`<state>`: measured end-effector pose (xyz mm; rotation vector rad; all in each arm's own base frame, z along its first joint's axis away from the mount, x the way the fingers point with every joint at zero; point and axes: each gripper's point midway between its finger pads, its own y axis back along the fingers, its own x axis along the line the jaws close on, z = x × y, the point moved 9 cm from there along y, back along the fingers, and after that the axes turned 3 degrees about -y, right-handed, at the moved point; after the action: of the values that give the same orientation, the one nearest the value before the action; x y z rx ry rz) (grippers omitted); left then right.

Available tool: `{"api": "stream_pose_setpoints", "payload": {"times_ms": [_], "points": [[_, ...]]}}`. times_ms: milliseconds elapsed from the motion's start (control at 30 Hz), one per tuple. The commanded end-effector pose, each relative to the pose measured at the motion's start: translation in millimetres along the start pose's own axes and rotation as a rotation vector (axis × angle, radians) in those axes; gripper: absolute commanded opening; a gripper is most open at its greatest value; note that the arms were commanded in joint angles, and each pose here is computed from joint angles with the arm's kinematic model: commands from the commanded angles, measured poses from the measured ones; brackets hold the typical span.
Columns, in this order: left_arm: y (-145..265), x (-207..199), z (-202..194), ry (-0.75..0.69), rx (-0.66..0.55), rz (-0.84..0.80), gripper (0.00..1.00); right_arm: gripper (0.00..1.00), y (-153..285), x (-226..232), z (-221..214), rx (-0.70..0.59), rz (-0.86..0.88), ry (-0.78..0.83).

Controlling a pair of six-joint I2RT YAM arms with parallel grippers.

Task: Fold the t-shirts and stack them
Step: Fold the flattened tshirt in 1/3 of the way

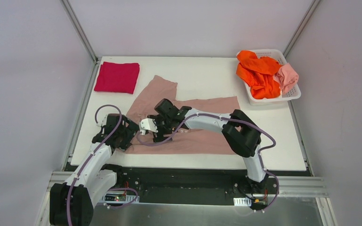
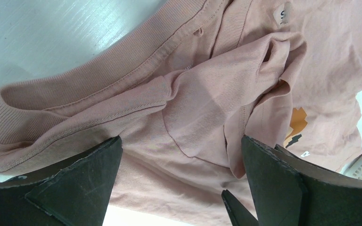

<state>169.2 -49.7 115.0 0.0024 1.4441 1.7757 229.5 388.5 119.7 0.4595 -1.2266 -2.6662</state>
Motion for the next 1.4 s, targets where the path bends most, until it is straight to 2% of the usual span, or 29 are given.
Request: {"api": "stream_pose_setpoints", "payload": {"times_ms": [0, 100, 333, 533, 667, 1067, 1367], "points": [[-8, 22, -8, -0.017, 0.014, 0.125, 0.99, 0.81, -5, -9, 19, -0.07, -0.01, 0.088], [-9, 23, -9, -0.018, 0.021, 0.134, 0.99, 0.76, -7, -12, 22, -0.091, -0.028, 0.09], [-10, 25, -10, -0.024, 0.025, 0.144, 0.99, 0.51, -14, -24, 22, -0.07, -0.086, 0.103], [-11, 25, -9, -0.036, 0.024, 0.152, 0.99, 0.16, -11, -26, 23, -0.09, -0.107, 0.089], [-11, 26, -9, -0.039, 0.021, 0.16, 0.99, 0.0, -5, -29, 25, -0.113, -0.123, 0.035], [-11, 27, -8, -0.049, 0.023, 0.176, 0.99, 0.0, 20, -55, 9, -0.25, -0.18, -0.373], [-12, 31, -11, -0.05, 0.026, 0.185, 0.99, 0.0, 26, -68, -7, -0.241, -0.203, -0.724]]}}
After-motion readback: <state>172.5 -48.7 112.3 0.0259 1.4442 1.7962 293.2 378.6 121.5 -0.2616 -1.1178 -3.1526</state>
